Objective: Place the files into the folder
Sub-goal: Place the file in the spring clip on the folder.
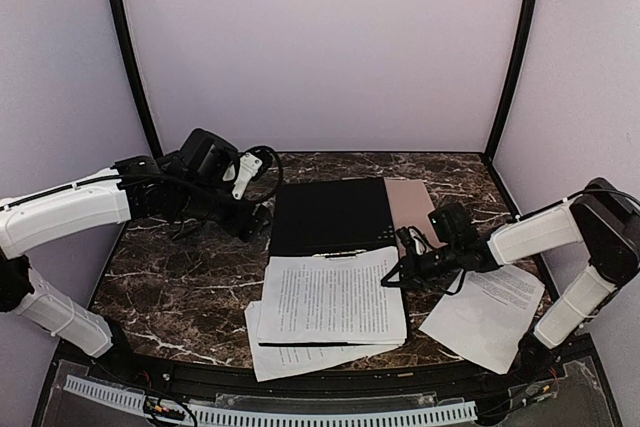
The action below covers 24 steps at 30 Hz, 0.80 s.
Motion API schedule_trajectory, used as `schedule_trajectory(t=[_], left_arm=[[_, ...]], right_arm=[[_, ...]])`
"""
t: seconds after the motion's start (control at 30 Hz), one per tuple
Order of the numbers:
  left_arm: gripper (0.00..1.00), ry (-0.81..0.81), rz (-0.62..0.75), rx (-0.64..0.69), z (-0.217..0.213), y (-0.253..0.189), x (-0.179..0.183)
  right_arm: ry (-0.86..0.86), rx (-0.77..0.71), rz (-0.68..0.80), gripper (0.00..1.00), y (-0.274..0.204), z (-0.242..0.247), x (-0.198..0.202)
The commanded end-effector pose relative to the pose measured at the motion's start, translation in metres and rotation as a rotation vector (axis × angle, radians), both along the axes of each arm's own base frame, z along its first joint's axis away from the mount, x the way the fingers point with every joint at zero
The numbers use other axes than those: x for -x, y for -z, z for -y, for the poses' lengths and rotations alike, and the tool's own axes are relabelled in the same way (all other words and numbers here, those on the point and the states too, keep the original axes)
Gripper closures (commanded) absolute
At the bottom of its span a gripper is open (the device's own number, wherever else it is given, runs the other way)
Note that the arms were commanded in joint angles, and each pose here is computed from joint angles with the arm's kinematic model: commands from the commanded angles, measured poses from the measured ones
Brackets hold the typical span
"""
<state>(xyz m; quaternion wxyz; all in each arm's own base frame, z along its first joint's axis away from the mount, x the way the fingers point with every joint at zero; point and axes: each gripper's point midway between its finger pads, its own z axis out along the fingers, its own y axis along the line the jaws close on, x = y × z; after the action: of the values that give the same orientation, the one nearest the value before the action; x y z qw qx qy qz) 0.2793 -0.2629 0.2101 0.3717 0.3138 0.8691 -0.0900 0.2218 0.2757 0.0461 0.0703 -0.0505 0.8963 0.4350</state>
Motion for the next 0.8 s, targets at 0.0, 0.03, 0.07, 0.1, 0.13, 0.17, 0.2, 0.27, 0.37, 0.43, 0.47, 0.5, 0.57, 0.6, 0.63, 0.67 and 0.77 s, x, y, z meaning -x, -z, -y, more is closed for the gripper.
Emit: schedule_trajectory(t=[0.0, 0.03, 0.07, 0.1, 0.13, 0.17, 0.2, 0.27, 0.37, 0.43, 0.47, 0.5, 0.57, 0.6, 0.63, 0.67, 0.77], left_arm=[[0.12, 0.001, -0.014, -0.001, -0.001, 0.006, 0.003], [0.12, 0.001, -0.015, -0.002, -0.001, 0.006, 0.003], [0.12, 0.001, -0.016, -0.002, -0.001, 0.007, 0.003], [0.12, 0.002, -0.017, -0.002, 0.000, 0.007, 0.003], [0.12, 0.003, -0.019, -0.004, 0.000, 0.008, 0.003], [0.12, 0.006, -0.022, -0.003, 0.001, 0.009, 0.003], [0.12, 0.007, -0.024, -0.003, 0.001, 0.009, 0.004], [0.12, 0.007, -0.029, -0.004, 0.001, 0.011, 0.004], [0.12, 0.010, -0.035, -0.006, 0.002, 0.014, 0.005], [0.12, 0.011, -0.036, -0.007, 0.002, 0.014, 0.006], [0.12, 0.010, -0.036, -0.008, 0.002, 0.014, 0.005], [0.12, 0.012, -0.037, -0.008, 0.002, 0.015, 0.005], [0.12, 0.013, -0.040, -0.010, 0.003, 0.016, 0.006], [0.12, 0.015, -0.040, -0.010, 0.003, 0.016, 0.006], [0.12, 0.015, -0.040, -0.009, 0.003, 0.016, 0.006], [0.12, 0.014, -0.041, -0.009, 0.003, 0.016, 0.006], [0.12, 0.015, -0.044, -0.010, 0.004, 0.017, 0.007]], right_arm=[[0.032, 0.009, -0.002, 1.00, 0.006, 0.003, -0.006], [0.031, 0.010, -0.001, 1.00, 0.006, 0.003, -0.006], [0.028, 0.012, 0.000, 1.00, 0.007, 0.003, -0.006], [0.025, 0.018, 0.000, 1.00, 0.007, 0.004, -0.006], [0.023, 0.022, 0.001, 1.00, 0.007, 0.004, -0.006], [0.019, 0.029, 0.003, 1.00, 0.007, 0.004, -0.006], [0.018, 0.036, 0.010, 1.00, 0.006, 0.004, -0.008], [0.017, 0.046, 0.019, 1.00, 0.005, 0.006, -0.009], [0.013, 0.052, 0.026, 1.00, 0.004, 0.006, -0.010], [0.011, 0.056, 0.031, 1.00, 0.003, 0.006, -0.011], [0.011, 0.059, 0.030, 1.00, 0.004, 0.006, -0.011], [0.011, 0.059, 0.031, 1.00, 0.004, 0.006, -0.012], [0.011, 0.056, 0.031, 1.00, 0.004, 0.005, -0.012], [0.012, 0.054, 0.031, 1.00, 0.003, 0.005, -0.012], [0.013, 0.053, 0.030, 1.00, 0.004, 0.005, -0.012], [0.015, 0.053, 0.031, 1.00, 0.004, 0.006, -0.012], [0.015, 0.053, 0.027, 1.00, 0.005, 0.006, -0.011]])
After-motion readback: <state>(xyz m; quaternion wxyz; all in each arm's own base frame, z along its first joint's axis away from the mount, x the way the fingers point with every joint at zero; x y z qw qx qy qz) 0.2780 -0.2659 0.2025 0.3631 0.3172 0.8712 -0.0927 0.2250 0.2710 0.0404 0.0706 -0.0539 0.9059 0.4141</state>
